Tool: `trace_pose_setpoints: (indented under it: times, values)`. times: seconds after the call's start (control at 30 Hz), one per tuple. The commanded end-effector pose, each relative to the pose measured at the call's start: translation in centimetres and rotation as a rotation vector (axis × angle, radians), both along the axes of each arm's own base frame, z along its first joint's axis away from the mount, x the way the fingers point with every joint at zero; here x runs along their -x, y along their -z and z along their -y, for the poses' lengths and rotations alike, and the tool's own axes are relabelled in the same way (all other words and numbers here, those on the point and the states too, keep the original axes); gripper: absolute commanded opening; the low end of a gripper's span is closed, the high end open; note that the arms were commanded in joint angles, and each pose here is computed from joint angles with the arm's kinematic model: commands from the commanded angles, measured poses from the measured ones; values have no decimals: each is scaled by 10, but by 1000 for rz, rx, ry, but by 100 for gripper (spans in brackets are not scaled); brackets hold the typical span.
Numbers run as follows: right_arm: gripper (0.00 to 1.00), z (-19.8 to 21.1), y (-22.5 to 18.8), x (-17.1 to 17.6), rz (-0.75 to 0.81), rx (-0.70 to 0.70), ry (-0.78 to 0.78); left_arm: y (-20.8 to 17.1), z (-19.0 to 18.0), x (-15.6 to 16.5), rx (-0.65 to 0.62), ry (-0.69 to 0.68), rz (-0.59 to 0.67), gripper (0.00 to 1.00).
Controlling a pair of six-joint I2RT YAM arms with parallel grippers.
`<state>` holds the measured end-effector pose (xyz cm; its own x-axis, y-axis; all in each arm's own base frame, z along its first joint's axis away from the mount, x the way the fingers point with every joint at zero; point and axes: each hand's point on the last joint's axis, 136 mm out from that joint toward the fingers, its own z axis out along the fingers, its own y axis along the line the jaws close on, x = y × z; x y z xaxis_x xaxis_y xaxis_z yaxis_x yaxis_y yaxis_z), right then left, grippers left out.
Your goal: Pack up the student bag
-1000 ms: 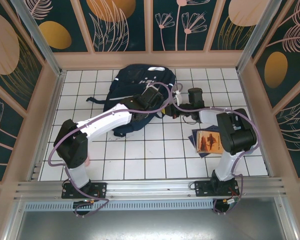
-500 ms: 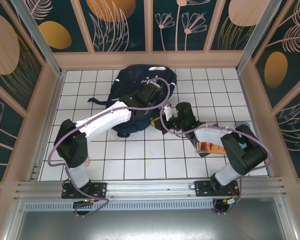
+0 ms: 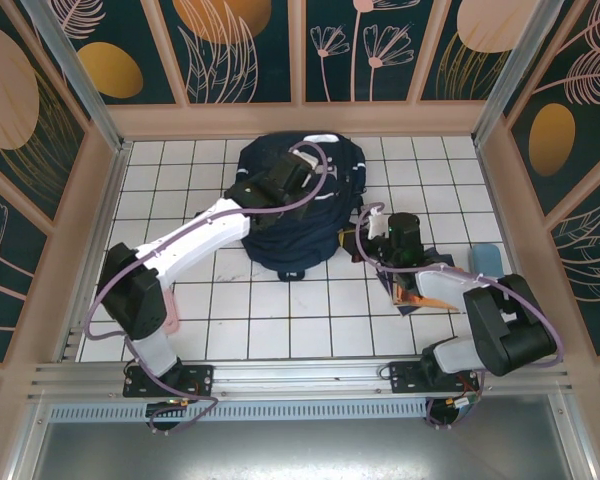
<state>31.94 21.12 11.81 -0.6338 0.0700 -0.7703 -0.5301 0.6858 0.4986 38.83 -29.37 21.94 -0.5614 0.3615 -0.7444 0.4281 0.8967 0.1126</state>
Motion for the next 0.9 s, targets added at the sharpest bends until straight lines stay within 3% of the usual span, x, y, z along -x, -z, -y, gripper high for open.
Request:
trace_pose_setpoints:
  times: [0.0, 0.2, 0.5, 0.6, 0.7, 0.87]
  values:
    - [0, -3, -26, -24, 52, -28, 13, 4, -10, 12, -62, 100, 10, 65]
    - [0, 3, -14, -32, 7, -24, 23, 46, -2, 15, -186, 236, -53, 67]
    - [0, 3, -14, -33, -3, -20, 10, 92, 22, 24, -254, 449, -211, 66]
    - [0, 3, -14, -33, -1, -19, 8, 101, 18, 13, -303, 414, -201, 60]
    - [0, 3, -14, -33, -5, -17, 10, 100, 17, -2, -325, 354, -165, 43]
    - [0, 4, -13, -33, -7, -15, 16, 96, 26, -5, -295, 375, -150, 41]
